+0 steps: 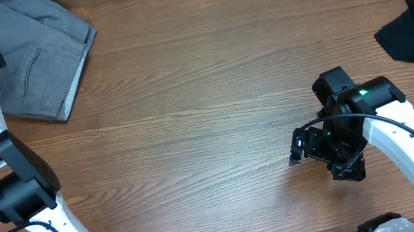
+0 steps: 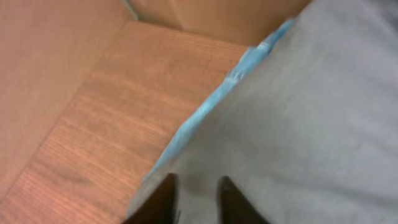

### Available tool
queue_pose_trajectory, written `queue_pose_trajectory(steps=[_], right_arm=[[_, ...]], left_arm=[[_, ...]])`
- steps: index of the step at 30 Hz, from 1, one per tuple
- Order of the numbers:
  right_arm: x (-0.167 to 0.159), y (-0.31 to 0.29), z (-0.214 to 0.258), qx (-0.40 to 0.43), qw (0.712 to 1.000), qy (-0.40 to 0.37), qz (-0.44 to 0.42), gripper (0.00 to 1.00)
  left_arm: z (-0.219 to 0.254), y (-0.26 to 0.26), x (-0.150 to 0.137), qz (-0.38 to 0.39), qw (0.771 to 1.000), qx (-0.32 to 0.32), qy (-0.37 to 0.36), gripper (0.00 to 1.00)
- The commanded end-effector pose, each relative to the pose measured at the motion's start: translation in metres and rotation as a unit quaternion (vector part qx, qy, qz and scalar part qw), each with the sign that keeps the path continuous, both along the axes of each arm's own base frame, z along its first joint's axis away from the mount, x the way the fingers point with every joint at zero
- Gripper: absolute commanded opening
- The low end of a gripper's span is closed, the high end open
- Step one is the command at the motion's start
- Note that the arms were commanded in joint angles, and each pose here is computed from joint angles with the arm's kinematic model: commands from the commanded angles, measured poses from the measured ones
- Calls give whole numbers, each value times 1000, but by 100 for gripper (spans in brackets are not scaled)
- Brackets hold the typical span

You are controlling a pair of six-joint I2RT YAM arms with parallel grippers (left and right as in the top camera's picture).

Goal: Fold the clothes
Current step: 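Lower the grey trousers onto the blue jeans with the left gripper, then press and adjust the grey trousers on the stack with the left gripper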

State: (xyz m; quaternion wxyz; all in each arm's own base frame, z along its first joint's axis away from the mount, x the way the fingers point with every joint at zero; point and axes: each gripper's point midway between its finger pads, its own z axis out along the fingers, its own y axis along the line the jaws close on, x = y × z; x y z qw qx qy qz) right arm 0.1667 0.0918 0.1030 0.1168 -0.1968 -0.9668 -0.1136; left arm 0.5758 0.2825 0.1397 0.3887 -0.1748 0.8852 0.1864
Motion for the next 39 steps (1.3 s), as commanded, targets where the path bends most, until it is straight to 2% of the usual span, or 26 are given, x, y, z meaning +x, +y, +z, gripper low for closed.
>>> queue_pose_trajectory(steps=[1,7,14,20,25,34,39], right_arm=[[4,2,6,4,1000,-11,-3,100],[1,1,6,3,1000,-4,-5,100],[5,2,6,4,1000,-10,-7,100],[4,2,6,4,1000,-10,-7,100],[5,2,6,4,1000,-12,-7,100],[6,2,6,5,1000,-14,-7,100],[7,2,6,5,1000,-14,-7,100]], left_arm=[[-20,4,11,-6,1000,-21,-16,4],[-68,41,-10,44,999,-16,25,4],[-70,83,-38,79,996,-26,29,4],[-71,93,-42,82,996,-33,20,4],[-93,81,-35,46,996,-73,16,4],[-145,65,-41,30,991,-118,56,4],[-155,53,-46,20,987,-142,76,4]])
